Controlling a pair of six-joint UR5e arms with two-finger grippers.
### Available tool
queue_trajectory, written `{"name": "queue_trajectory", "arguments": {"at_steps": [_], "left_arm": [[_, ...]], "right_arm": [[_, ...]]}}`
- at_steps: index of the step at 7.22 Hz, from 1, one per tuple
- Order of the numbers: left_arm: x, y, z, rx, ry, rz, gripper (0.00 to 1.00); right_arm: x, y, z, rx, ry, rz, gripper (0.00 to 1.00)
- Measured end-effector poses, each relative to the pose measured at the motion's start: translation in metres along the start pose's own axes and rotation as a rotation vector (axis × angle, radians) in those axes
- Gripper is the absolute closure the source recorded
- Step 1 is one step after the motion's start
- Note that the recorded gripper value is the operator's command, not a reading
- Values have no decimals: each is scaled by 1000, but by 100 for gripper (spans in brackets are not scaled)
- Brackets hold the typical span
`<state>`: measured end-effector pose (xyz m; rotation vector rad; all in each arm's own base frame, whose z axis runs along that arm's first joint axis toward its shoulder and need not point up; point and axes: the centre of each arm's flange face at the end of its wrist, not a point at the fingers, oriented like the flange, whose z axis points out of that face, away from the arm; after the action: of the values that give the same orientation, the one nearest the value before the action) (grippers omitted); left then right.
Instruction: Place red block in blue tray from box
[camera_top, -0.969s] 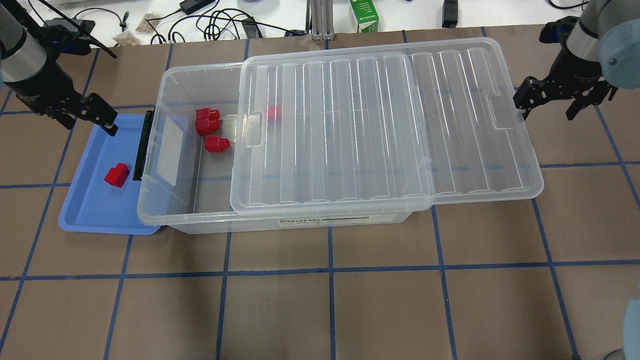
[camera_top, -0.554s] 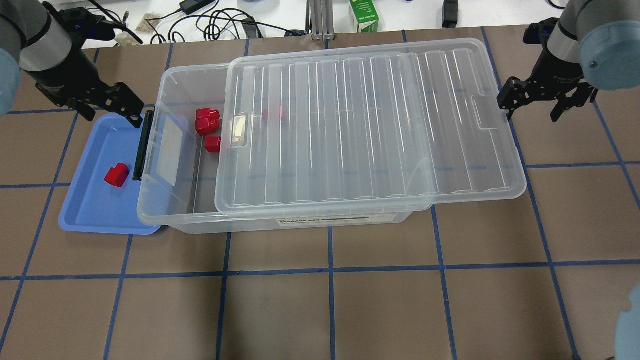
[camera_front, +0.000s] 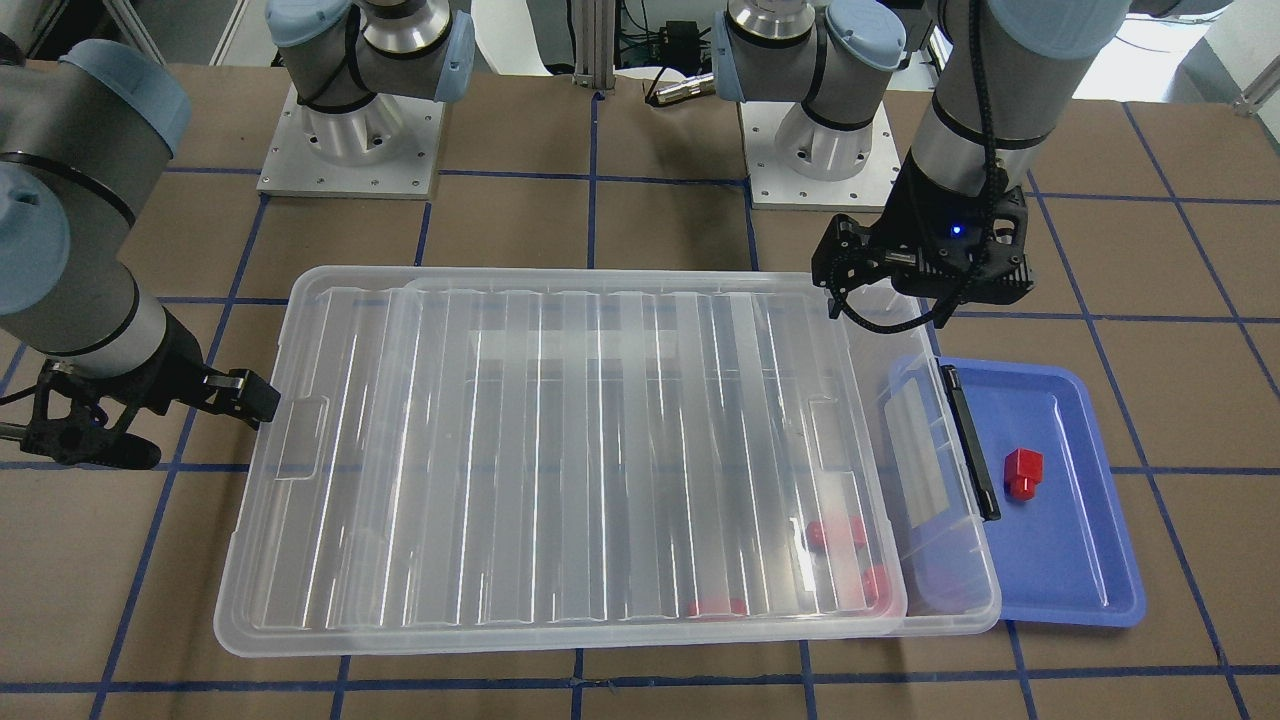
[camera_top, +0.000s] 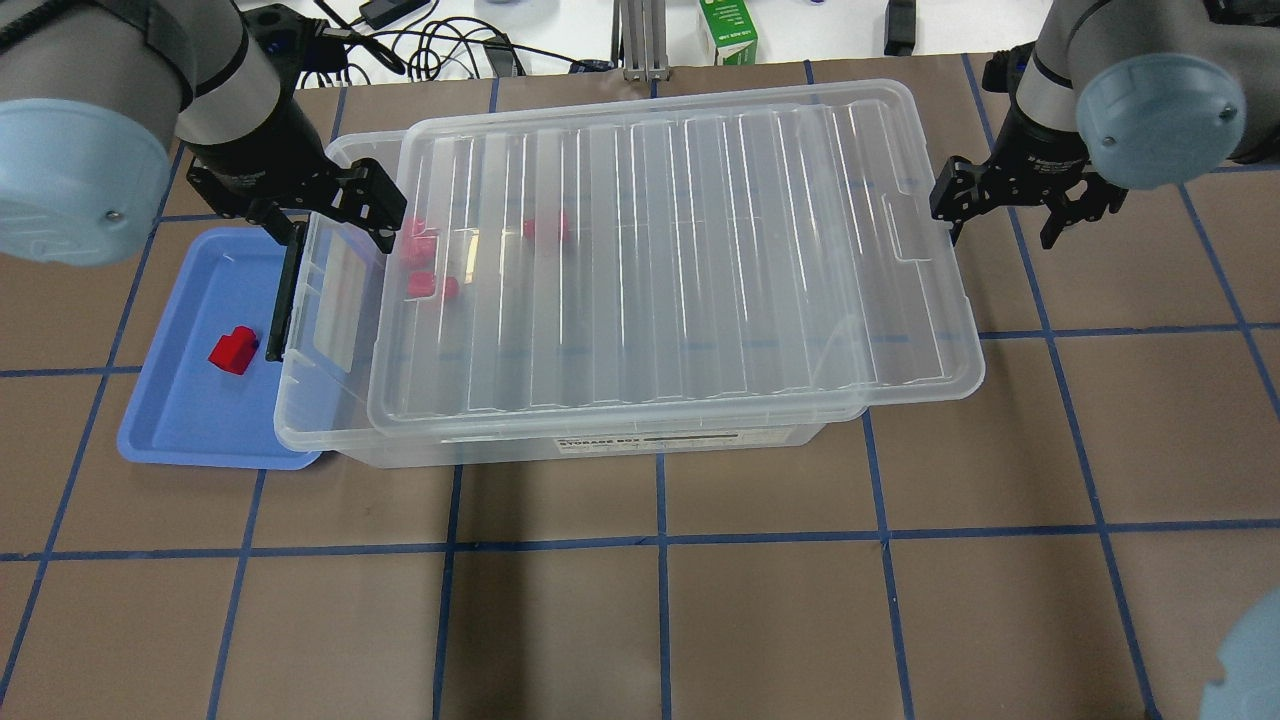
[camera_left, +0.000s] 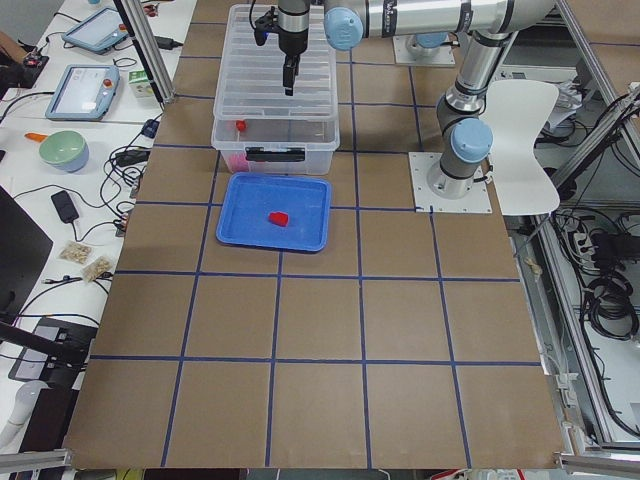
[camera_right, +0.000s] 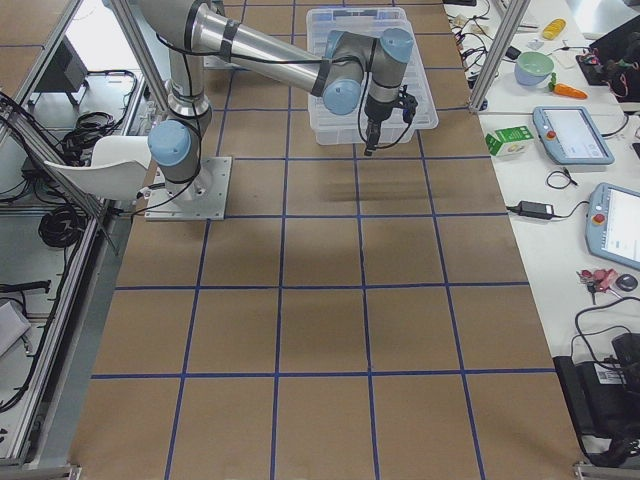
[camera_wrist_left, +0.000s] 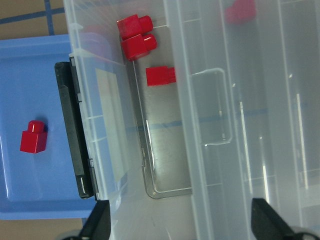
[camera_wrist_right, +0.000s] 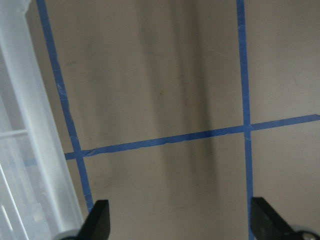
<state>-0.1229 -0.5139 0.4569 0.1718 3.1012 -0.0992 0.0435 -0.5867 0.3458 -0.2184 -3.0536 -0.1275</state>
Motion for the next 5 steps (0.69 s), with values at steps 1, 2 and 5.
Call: {"name": "queue_trajectory", "arguments": {"at_steps": [1, 2, 5], "left_arm": [[10, 1, 1, 0, -3, -2, 0], [19, 2, 1, -1, -15, 3, 0], [34, 5, -3, 6, -18, -16, 0]], "right_arm": [[-14, 3, -1, 2, 1, 12, 0], [-25, 6, -1, 3, 1, 21, 0], [-46, 11, -2, 0, -28, 53, 0]]}}
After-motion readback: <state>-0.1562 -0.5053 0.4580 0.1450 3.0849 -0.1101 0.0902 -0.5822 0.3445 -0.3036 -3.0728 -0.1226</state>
